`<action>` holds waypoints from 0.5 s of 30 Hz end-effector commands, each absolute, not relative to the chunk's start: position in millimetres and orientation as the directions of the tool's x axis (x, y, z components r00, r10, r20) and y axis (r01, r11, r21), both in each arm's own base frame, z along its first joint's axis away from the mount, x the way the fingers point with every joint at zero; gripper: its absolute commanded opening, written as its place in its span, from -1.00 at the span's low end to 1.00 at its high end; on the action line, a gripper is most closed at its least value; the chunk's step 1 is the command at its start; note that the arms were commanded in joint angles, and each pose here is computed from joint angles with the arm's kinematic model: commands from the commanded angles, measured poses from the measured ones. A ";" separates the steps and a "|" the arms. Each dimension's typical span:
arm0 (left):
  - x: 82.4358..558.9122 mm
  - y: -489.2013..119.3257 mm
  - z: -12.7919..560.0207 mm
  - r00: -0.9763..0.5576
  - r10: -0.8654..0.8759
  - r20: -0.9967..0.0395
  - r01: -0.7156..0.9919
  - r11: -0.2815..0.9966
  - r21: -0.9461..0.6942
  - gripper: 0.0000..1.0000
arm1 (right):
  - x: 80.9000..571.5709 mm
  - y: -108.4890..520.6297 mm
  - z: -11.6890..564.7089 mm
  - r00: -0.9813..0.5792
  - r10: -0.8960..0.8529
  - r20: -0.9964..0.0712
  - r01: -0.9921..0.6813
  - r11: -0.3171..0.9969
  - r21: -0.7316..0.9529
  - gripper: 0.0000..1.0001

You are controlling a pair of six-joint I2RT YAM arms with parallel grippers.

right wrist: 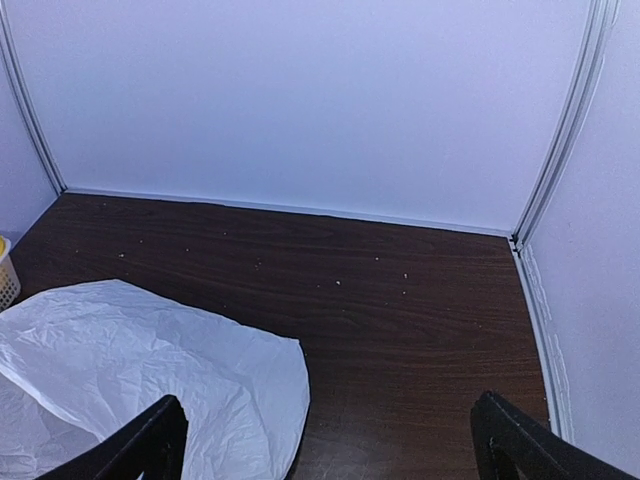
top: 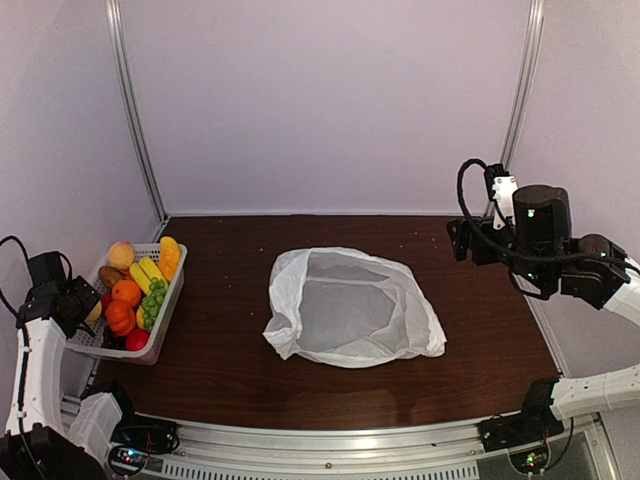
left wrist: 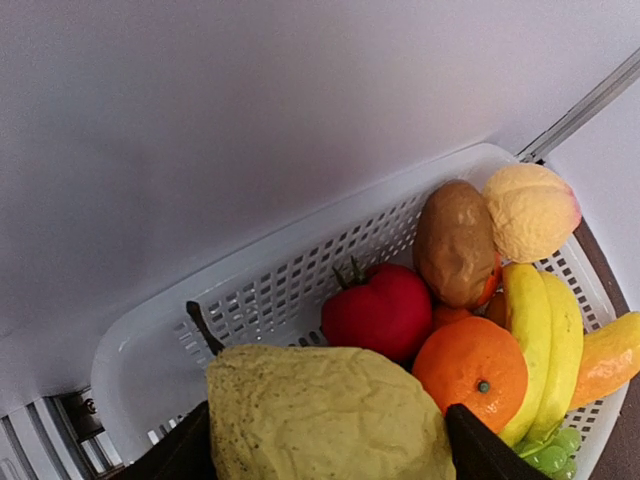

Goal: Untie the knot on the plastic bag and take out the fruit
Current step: Place the fake fruit in the bin.

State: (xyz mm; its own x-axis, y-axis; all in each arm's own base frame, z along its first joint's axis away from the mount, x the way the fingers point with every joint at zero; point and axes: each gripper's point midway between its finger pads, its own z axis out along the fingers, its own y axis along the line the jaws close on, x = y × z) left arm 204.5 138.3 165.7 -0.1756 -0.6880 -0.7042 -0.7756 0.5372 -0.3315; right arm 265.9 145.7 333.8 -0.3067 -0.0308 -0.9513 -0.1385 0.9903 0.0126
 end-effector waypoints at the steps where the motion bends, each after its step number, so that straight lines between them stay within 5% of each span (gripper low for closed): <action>1: 196.4 153.4 165.7 -0.118 -0.673 -0.730 -0.824 0.477 -0.306 0.06 | 263.0 144.4 327.0 -0.337 -0.030 -0.941 -0.146 0.989 0.021 0.99; 10: 197.7 154.6 159.4 -0.144 -0.681 -0.718 -0.833 0.475 -0.285 0.92 | 262.8 146.3 321.9 -0.345 -0.006 -0.939 -0.146 0.988 0.048 0.99; 15: 199.7 153.8 158.8 -0.154 -0.685 -0.712 -0.830 0.481 -0.283 0.95 | 262.1 144.4 321.1 -0.345 -0.002 -0.938 -0.140 0.989 0.049 0.99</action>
State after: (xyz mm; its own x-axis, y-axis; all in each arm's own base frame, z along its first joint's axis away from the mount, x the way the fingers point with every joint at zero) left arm 198.7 148.8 155.5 -0.1700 -0.6930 -0.7006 -0.8253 0.4887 -0.2831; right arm 264.2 149.3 330.0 -0.3272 0.0002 -0.9450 -0.1500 0.9873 0.0522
